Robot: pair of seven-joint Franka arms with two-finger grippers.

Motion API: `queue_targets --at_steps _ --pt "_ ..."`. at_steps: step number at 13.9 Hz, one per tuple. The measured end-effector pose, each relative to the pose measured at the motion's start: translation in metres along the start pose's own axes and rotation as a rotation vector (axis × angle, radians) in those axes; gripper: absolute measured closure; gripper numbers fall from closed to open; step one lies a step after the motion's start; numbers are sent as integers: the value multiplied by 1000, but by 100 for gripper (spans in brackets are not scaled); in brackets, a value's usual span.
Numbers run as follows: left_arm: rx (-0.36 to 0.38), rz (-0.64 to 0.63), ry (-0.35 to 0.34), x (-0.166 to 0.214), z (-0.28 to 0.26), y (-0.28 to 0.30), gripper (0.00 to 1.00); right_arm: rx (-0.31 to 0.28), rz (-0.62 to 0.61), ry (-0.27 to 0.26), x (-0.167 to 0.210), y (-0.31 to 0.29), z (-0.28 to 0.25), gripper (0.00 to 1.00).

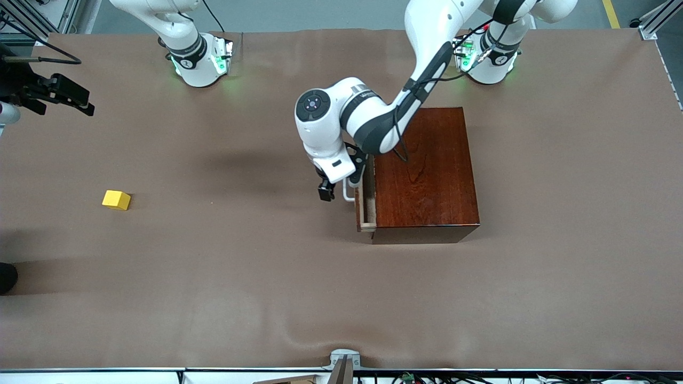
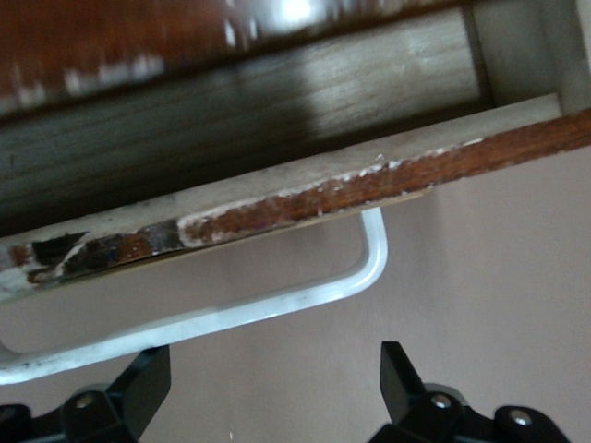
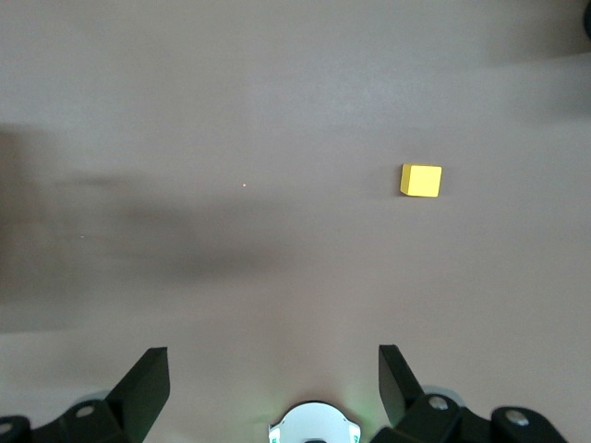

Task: Open drawer, take yellow block, close drawer
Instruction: 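Push the drawer front with the left gripper into the box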

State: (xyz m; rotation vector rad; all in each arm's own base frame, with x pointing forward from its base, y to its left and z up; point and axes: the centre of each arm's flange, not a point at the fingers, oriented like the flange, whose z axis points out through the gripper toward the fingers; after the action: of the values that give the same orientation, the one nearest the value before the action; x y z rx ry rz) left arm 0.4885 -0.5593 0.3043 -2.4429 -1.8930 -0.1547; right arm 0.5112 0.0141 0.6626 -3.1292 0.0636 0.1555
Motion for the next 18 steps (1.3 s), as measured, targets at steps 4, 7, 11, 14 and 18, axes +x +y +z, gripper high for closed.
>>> queue_targets --at_steps 4,7,11,14,18 --pt "31 -6 31 8 3 0 0 0 0 0 0 0 0 0" --pt "50 -11 54 14 6 0 0 0 0 0 0 0 0 0" --pt "69 -19 67 20 8 1 0 0 0 0 0 0 0 0" --pt "68 -18 66 21 7 1 0 0 0 0 0 0 0 0" --pt "14 51 23 19 -33 4 0 0 1 0 0 0 0 0"
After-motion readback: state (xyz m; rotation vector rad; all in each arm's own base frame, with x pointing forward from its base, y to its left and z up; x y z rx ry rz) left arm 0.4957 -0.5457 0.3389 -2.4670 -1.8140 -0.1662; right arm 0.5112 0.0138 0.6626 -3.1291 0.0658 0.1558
